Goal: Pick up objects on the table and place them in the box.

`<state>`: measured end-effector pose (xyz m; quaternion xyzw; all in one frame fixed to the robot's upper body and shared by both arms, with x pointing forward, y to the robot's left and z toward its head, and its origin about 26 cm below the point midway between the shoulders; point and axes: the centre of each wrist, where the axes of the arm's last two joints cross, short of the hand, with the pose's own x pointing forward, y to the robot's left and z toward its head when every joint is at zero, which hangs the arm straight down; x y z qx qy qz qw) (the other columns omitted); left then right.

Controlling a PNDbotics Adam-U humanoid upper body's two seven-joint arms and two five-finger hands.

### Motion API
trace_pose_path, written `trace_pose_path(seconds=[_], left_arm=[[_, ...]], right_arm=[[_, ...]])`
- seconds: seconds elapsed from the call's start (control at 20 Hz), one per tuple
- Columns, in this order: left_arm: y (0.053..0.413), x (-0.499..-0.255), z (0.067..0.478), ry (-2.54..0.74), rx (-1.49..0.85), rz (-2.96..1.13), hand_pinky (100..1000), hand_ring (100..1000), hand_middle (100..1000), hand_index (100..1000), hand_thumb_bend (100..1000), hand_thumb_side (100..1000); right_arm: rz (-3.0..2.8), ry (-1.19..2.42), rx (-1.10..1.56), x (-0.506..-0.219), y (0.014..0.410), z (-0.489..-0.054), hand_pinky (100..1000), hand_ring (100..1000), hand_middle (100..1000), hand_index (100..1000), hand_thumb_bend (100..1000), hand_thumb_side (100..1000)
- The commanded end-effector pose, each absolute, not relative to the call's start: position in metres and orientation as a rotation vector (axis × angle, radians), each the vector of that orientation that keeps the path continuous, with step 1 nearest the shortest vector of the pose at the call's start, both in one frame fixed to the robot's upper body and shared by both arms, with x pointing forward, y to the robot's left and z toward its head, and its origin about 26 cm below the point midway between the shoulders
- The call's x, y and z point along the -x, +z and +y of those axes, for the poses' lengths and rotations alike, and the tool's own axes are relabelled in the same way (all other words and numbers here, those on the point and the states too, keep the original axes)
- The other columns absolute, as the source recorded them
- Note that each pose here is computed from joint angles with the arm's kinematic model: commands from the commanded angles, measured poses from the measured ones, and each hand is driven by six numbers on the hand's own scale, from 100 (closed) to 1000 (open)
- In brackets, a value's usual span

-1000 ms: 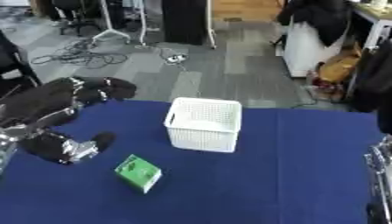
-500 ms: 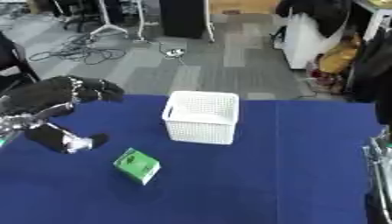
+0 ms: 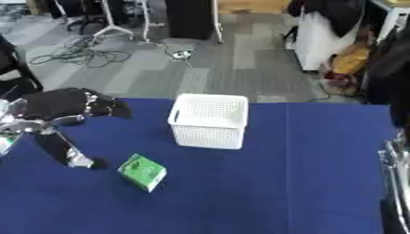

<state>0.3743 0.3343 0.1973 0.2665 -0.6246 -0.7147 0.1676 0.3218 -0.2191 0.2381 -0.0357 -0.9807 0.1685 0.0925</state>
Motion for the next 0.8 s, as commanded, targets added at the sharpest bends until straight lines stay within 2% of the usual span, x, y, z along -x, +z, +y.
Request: trace_pose_path(seconds=[0.05, 0.25, 0.45, 0.5, 0.55, 0.65, 0.8], left_arm=[[0.212, -0.376, 0.339, -2.113, -0.807, -1.737, 640, 748, 821, 904, 462, 817], [0.213, -0.381, 0.337, -2.166, -0.795, -1.711, 667, 758, 828, 910, 459, 837], [0.212, -0.386, 0.333, -2.259, -0.761, -1.633, 737, 781, 838, 908, 460, 855], [0.211, -0.388, 0.332, -2.298, -0.749, -1.591, 770, 796, 838, 912, 508, 797], [0.211, -0.389, 0.331, -2.337, -0.738, -1.546, 796, 806, 851, 917, 451, 849], [0.211, -0.393, 0.330, -2.431, -0.722, -1.431, 836, 821, 856, 921, 448, 843], [0.212, -0.399, 0.328, -2.526, -0.719, -1.294, 846, 828, 850, 919, 440, 855]], right_arm=[[-2.917, 0.532, 0.128, -0.320, 0.244, -0.220, 145, 225, 229, 396, 139, 977], [-2.903, 0.592, 0.134, -0.321, 0.243, -0.219, 137, 225, 230, 399, 138, 986], [-2.891, 0.648, 0.133, -0.322, 0.243, -0.218, 134, 225, 232, 400, 136, 989], [-2.889, 0.660, 0.133, -0.322, 0.242, -0.218, 133, 225, 231, 401, 142, 981], [-2.886, 0.669, 0.133, -0.322, 0.242, -0.218, 133, 225, 232, 401, 136, 991], [-2.881, 0.687, 0.132, -0.322, 0.242, -0.218, 132, 226, 233, 402, 135, 993], [-2.877, 0.710, 0.131, -0.322, 0.242, -0.217, 132, 227, 234, 403, 136, 995]])
